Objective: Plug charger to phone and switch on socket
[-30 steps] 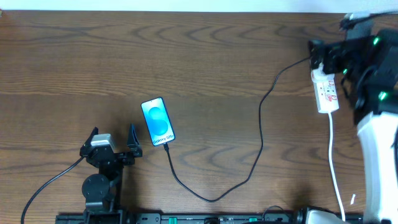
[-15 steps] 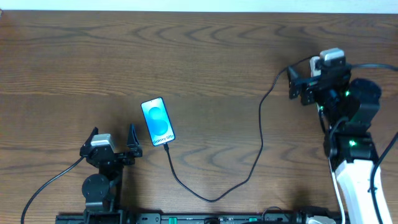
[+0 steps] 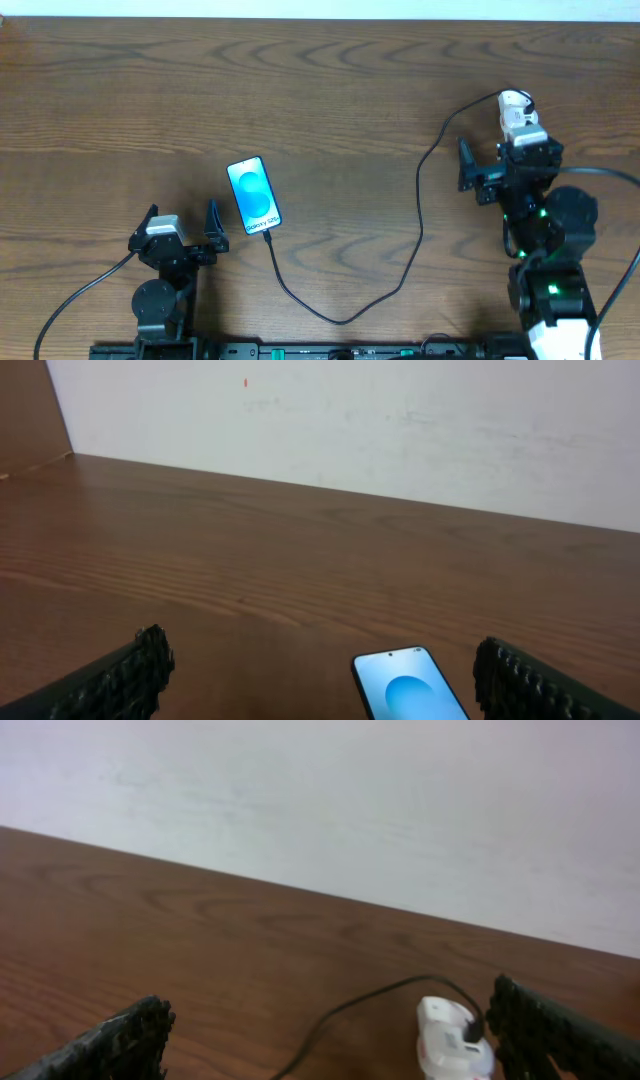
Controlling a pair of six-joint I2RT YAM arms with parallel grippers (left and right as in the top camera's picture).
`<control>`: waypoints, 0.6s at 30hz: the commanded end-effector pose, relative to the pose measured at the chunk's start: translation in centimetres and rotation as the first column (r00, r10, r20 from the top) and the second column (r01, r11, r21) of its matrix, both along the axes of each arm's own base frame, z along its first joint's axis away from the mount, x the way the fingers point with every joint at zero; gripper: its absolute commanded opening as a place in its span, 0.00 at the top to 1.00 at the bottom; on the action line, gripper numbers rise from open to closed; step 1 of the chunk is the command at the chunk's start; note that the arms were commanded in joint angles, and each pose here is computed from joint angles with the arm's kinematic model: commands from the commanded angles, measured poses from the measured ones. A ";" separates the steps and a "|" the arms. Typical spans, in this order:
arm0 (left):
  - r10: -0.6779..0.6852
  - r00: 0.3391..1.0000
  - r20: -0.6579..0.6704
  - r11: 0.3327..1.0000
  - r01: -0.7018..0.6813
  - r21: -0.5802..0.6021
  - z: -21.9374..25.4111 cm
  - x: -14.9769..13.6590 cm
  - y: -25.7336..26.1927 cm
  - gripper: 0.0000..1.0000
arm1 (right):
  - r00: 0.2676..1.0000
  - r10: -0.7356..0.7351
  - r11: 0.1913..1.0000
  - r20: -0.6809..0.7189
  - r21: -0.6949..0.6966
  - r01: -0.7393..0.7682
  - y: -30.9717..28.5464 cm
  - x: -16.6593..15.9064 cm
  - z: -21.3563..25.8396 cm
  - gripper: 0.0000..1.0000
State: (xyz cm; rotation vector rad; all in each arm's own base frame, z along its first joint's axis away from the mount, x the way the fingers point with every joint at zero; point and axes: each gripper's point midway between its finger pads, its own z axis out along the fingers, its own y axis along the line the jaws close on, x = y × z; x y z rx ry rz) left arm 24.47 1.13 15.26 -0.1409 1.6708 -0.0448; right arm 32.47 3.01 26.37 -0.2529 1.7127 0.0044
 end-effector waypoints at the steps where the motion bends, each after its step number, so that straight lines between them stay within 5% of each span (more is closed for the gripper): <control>1: 0.018 0.999 -0.051 1.000 -0.017 0.013 -1.6 -0.1 0.4 0.02 | 0.999 -0.045 0.999 0.020 -0.009 0.045 -0.5 -1.1 -0.4 0.01; 18: 0.018 0.999 -0.051 1.000 -0.017 0.013 -1.6 -0.1 0.4 0.02 | 0.999 -0.031 0.999 0.043 -0.008 0.031 -0.4 -5.4 -6.2 0.01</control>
